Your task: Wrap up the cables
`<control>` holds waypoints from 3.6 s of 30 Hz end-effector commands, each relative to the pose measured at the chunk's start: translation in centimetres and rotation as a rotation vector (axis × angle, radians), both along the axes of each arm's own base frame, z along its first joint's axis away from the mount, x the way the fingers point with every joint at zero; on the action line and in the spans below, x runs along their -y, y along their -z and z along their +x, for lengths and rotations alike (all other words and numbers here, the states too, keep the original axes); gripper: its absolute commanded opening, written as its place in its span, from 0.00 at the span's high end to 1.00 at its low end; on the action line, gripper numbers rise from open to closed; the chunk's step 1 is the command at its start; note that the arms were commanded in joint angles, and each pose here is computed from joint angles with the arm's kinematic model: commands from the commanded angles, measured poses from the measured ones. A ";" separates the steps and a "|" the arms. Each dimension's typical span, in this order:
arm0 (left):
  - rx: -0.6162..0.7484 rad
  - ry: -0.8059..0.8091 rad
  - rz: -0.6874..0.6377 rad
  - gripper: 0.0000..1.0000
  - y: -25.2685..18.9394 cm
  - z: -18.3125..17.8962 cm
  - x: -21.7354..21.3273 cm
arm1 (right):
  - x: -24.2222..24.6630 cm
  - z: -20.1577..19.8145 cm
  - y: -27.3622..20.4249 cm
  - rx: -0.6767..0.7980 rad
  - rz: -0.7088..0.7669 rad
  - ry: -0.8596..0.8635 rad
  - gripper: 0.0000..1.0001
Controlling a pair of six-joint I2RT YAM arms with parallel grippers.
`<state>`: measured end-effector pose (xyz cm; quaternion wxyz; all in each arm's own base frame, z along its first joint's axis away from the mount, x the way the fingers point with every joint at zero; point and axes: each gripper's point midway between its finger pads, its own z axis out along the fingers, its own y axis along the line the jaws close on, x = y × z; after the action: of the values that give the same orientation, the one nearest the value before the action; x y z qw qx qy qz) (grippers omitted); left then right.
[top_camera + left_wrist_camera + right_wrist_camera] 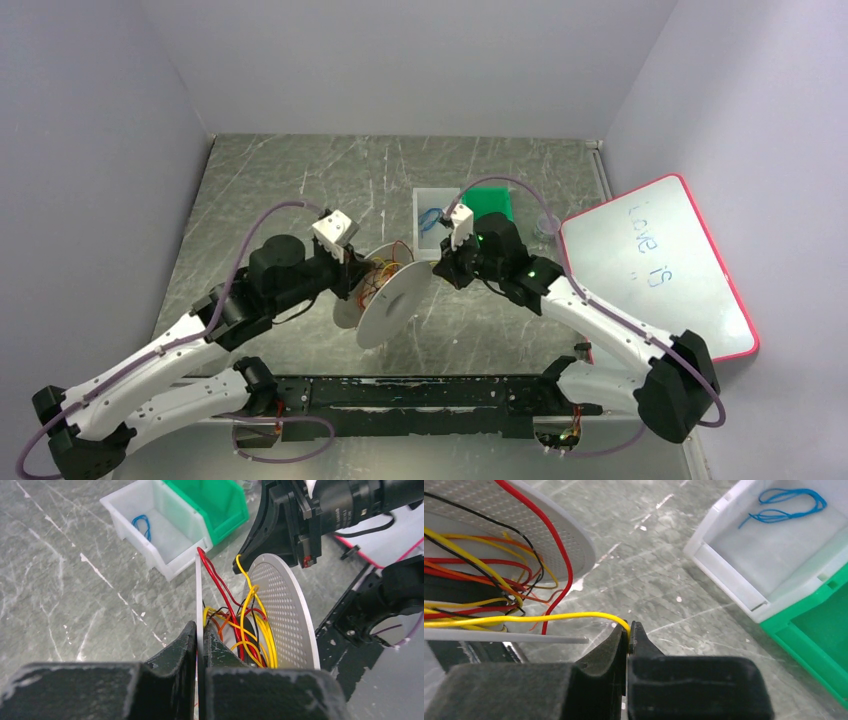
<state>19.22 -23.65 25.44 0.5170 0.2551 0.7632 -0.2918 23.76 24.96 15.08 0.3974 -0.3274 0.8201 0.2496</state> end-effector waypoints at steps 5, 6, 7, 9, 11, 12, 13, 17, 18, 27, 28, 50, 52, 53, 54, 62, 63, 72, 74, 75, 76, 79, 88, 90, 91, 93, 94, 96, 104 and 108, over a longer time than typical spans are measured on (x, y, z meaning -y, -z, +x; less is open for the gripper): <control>0.049 0.070 -0.273 0.93 -7.4 -1.8 1.1 | -1.4 -2.3 -2.1 -0.003 0.264 -0.124 1.00; 0.044 0.069 -0.287 0.93 -7.6 -1.8 1.2 | -1.5 -2.6 -2.2 -0.017 0.286 -0.139 1.00; 0.040 0.069 -0.301 0.93 -7.7 -1.8 1.4 | -1.7 -3.0 -2.2 -0.032 0.307 -0.151 1.00; 0.024 0.064 -0.336 0.93 -7.9 -1.7 1.6 | -2.2 -3.7 -2.4 -0.057 0.358 -0.184 1.00; 0.015 0.047 -0.367 0.93 -8.1 -1.4 1.7 | -2.5 -4.3 -2.2 -0.088 0.399 -0.190 1.00; 0.012 0.035 -0.381 0.93 -8.0 -1.1 1.7 | -2.6 -4.7 -2.1 -0.109 0.422 -0.196 1.00; 0.004 0.022 -0.392 0.93 -7.9 -0.9 1.7 | -2.7 -5.0 -2.1 -0.121 0.442 -0.202 1.00; -0.026 -0.007 -0.468 0.93 -8.0 -0.2 1.6 | -2.9 -6.3 -2.5 -0.148 0.535 -0.228 1.00; -0.034 -0.016 -0.482 0.93 -8.0 0.0 1.6 | -2.9 -6.7 -2.6 -0.151 0.553 -0.235 1.00; -0.082 -0.148 -0.546 0.93 -7.4 3.5 -1.0 | -2.8 -8.2 -2.5 -0.234 0.621 -0.248 1.00; -0.086 -0.154 -0.543 0.93 -7.2 3.8 -1.2 | -2.8 -8.2 -2.5 -0.241 0.621 -0.247 1.00; -0.267 -0.354 -0.714 0.93 -3.7 8.6 -4.9 | -4.3 -8.2 -7.7 -0.419 0.953 -0.245 1.00; -0.277 -0.366 -0.715 0.93 -3.6 8.8 -5.0 | -4.6 -7.8 -7.9 -0.429 0.980 -0.231 1.00; -0.278 -0.374 -0.715 0.93 -3.7 8.9 -5.1 | -4.8 -7.7 -7.9 -0.432 0.989 -0.223 1.00; -0.281 -0.382 -0.714 0.93 -3.6 9.0 -5.1 | -5.0 -7.5 -7.9 -0.435 0.996 -0.217 1.00; -0.318 -0.459 -0.715 0.93 -1.7 9.8 -6.0 | -7.6 -6.6 -8.6 -0.468 1.038 -0.167 1.00; -0.324 -0.469 -0.715 0.93 -1.4 9.9 -6.1 | -8.0 -6.5 -8.5 -0.474 1.038 -0.156 1.00; -0.387 -0.566 -0.672 0.93 1.8 10.4 -7.6 | -9.7 -3.7 -7.0 -0.492 1.022 -0.002 1.00; -0.411 -0.593 -0.661 0.93 2.9 10.3 -8.1 | -10.1 -3.1 -6.5 -0.492 1.002 0.022 1.00; -0.427 -0.603 -0.652 0.93 3.6 10.3 -8.2 | -10.3 -2.7 -6.1 -0.497 0.986 0.041 1.00; -0.444 -0.608 -0.647 0.93 4.2 10.3 -8.4 | -10.5 -2.4 -5.6 -0.499 0.972 0.054 1.00; -0.494 -0.606 -0.638 0.93 5.9 10.1 -8.5 | -11.0 -1.7 -4.6 -0.510 0.950 0.080 1.00; -0.575 -0.650 -0.586 0.93 10.4 9.3 -9.4 | -12.4 -0.4 -1.0 -0.533 0.863 0.124 1.00; -0.593 -0.654 -0.578 0.93 11.3 9.1 -9.5 | -12.4 -0.2 -0.2 -0.543 0.853 0.139 1.00; -0.599 -0.660 -0.576 0.93 11.8 9.0 -9.6 | -12.4 -0.1 0.3 -0.550 0.849 0.149 1.00; -0.609 -0.664 -0.576 0.93 12.5 8.9 -9.7 | -12.4 0.0 1.0 -0.562 0.842 0.165 1.00; -0.616 -0.664 -0.575 0.93 12.9 8.8 -9.7 | -12.4 0.0 1.4 -0.569 0.838 0.174 1.00; -0.637 -0.661 -0.570 0.93 13.7 8.8 -9.6 | -12.5 -0.1 2.1 -0.584 0.829 0.180 1.00; -0.702 -0.657 -0.559 0.93 16.1 8.9 -9.1 | -12.8 -0.2 4.2 -0.614 0.801 0.205 1.00; -0.731 -0.650 -0.533 0.93 17.2 8.8 -8.9 | -13.1 -0.1 5.1 -0.614 0.777 0.204 1.00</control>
<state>29.00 -12.69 8.56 0.3414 -0.3298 0.8098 -0.3448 24.95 35.33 7.38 0.2387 0.0920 0.8006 0.5419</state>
